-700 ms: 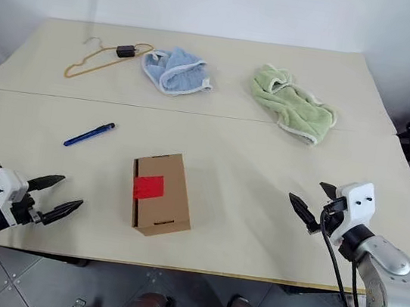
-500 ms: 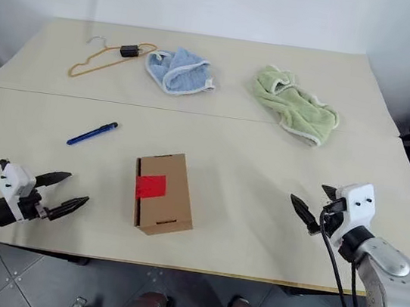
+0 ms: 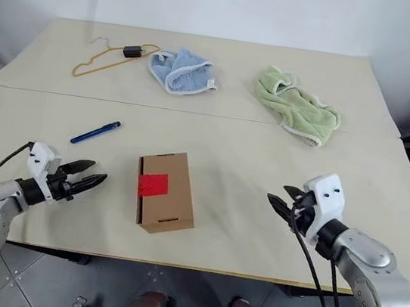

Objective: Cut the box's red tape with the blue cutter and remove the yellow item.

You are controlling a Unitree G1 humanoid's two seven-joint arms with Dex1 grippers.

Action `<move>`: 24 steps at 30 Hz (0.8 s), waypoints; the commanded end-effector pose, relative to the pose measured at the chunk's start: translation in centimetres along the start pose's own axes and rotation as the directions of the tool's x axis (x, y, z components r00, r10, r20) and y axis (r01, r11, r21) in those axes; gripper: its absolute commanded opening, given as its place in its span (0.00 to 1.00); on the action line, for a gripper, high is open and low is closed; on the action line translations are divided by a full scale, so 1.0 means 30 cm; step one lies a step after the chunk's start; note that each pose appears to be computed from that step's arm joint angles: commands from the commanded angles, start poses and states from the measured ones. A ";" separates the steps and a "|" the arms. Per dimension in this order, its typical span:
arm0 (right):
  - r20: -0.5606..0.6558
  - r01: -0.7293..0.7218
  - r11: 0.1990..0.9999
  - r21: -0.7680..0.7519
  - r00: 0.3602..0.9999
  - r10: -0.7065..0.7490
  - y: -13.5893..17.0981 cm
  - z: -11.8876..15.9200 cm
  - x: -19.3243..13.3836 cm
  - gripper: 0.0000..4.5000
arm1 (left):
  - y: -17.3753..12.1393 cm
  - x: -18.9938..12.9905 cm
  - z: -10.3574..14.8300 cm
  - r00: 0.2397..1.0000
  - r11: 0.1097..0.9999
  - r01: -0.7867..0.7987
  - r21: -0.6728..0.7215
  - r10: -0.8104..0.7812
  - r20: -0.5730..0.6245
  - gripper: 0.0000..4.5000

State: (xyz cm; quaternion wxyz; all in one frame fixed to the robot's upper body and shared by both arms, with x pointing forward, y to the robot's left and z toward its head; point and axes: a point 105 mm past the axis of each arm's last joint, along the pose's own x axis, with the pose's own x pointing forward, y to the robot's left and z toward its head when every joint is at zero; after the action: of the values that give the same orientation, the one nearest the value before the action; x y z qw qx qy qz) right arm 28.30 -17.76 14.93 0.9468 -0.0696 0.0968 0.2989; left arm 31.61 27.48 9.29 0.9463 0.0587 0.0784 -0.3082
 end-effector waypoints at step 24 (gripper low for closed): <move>-0.242 -0.516 0.849 -0.118 0.844 0.479 0.288 0.040 0.229 0.00 | -0.255 0.286 0.069 0.877 0.881 0.473 -0.029 -0.474 -0.075 0.01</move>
State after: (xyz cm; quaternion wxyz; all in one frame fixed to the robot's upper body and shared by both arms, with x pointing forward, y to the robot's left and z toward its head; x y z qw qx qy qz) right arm 29.99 -7.58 12.75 0.8263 -0.1462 0.1991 0.5062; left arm 33.39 16.60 9.69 0.8375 0.0298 0.1300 -0.5299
